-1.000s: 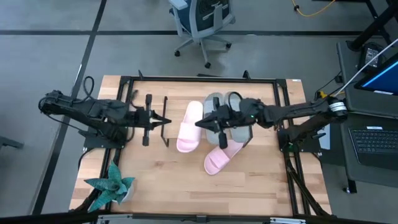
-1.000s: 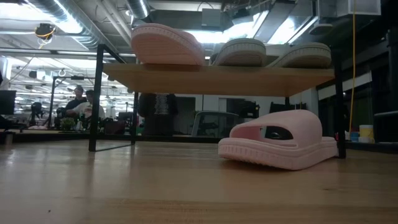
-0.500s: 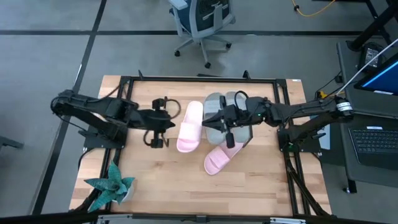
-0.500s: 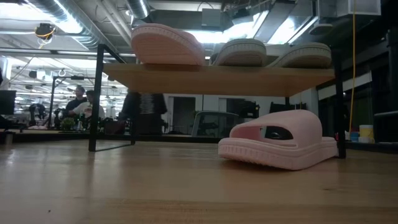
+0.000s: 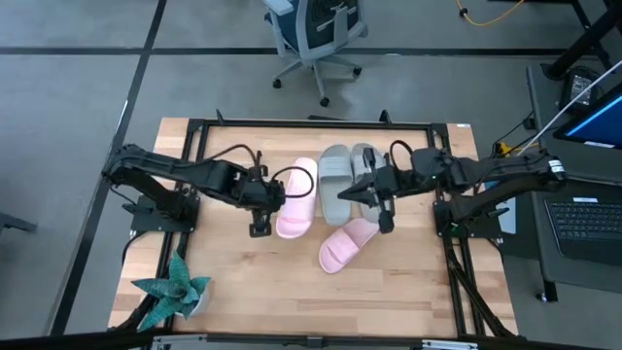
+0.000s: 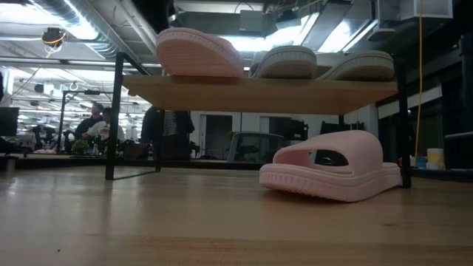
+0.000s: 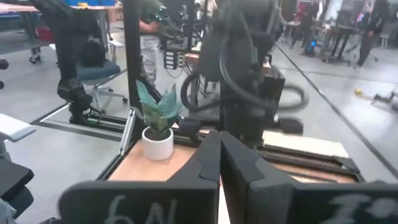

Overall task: Pick and place slides into the shelf
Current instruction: Put the left pink slide on the shelf

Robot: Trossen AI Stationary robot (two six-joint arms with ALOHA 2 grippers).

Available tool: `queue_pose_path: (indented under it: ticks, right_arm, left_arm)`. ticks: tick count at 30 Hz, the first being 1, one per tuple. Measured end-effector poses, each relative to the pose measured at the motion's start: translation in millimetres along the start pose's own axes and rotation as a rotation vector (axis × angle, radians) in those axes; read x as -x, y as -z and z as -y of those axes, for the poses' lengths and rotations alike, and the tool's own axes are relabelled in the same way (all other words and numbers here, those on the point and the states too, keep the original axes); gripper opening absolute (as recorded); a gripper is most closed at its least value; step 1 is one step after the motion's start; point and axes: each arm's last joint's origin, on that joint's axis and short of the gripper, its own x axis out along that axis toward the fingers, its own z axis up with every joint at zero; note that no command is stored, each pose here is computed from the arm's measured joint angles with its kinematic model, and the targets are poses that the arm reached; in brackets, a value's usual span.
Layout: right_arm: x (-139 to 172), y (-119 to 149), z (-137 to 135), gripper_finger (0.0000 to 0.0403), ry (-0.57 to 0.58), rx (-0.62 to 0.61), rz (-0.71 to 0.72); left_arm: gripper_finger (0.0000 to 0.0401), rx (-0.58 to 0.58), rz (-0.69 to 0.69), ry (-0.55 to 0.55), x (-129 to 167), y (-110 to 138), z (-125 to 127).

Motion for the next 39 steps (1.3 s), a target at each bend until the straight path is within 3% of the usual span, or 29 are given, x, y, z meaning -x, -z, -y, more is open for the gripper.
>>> queue_pose_path:
  ticks: [8,19,39]
  right_arm:
    - [9,-4,-3,0.0021,-0.011,0.009,0.000]
    - [9,-3,-3,0.0007,-0.013,0.016,-0.013]
    - [8,-1,-3,0.0023,-0.014,0.027,-0.028]
  left_arm:
    - [0.0000,0.027,-0.031,0.061,-13,-6,6]
    - [0.0000,0.069,0.006,0.096,-18,-14,-3]
    - [0.0000,0.028,0.083,0.129,-21,-25,-18]
